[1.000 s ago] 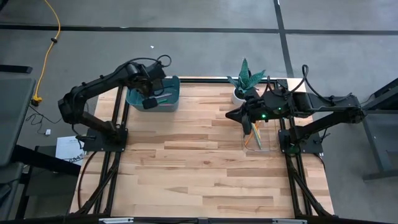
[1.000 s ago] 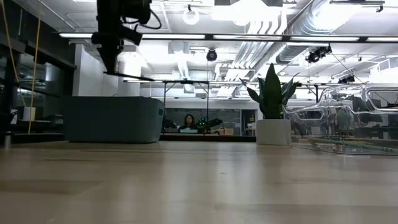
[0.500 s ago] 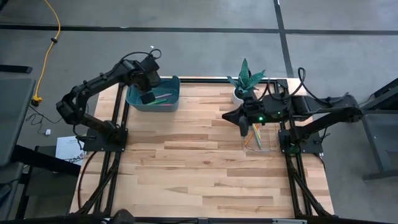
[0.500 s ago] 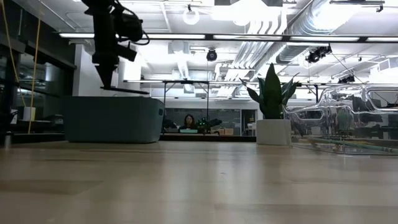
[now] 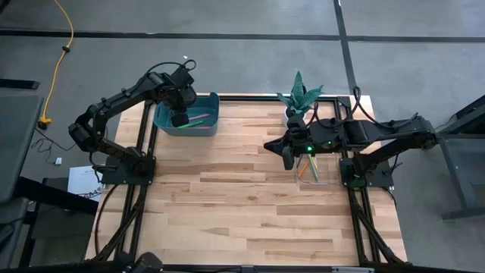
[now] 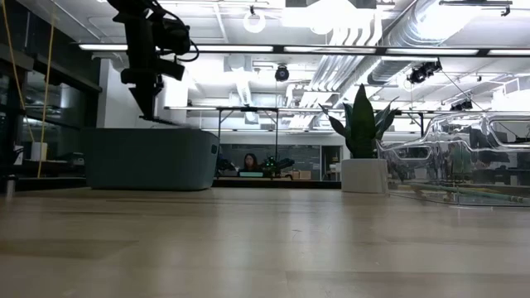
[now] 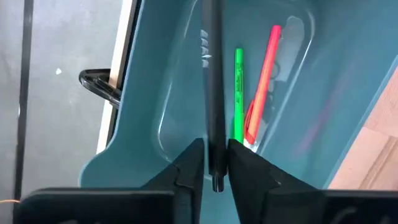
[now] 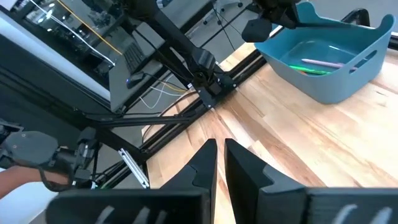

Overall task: Sort pens & pencils
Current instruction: Put the black pen into the blue bin, then return to Home Position

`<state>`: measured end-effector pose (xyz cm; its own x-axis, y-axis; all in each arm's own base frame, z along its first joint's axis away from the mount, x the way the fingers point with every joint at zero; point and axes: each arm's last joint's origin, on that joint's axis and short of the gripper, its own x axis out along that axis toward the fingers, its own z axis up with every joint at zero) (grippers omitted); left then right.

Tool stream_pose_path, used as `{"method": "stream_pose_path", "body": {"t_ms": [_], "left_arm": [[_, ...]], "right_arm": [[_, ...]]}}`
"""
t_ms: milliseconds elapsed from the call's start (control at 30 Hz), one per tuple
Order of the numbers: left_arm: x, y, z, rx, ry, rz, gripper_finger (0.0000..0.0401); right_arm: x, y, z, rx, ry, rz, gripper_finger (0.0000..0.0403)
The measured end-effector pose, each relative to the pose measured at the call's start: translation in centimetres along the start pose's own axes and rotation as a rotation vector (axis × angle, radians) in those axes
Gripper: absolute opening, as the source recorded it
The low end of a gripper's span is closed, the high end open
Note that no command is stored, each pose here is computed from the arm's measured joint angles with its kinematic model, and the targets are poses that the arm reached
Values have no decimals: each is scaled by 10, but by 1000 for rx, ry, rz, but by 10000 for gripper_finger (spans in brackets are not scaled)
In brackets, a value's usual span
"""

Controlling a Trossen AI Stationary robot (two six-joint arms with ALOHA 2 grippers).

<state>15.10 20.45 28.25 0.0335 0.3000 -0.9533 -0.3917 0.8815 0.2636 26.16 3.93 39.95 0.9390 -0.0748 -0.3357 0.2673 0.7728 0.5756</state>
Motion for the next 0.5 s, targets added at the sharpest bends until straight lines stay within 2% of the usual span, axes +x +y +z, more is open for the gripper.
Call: {"method": "stream_pose_path", "body": {"t_ms": [233,333,500], "left_arm": [[0,0,1,17,-17,-2,117],[-2,-1,1,60,-36,-32,134],[-21,-7,-4,121,-212,-145,144]], "right_arm": [[2,0,0,8,0,0,22],[2,0,0,9,-3,3,22],[2,1,1,22,-13,7,22]]}}
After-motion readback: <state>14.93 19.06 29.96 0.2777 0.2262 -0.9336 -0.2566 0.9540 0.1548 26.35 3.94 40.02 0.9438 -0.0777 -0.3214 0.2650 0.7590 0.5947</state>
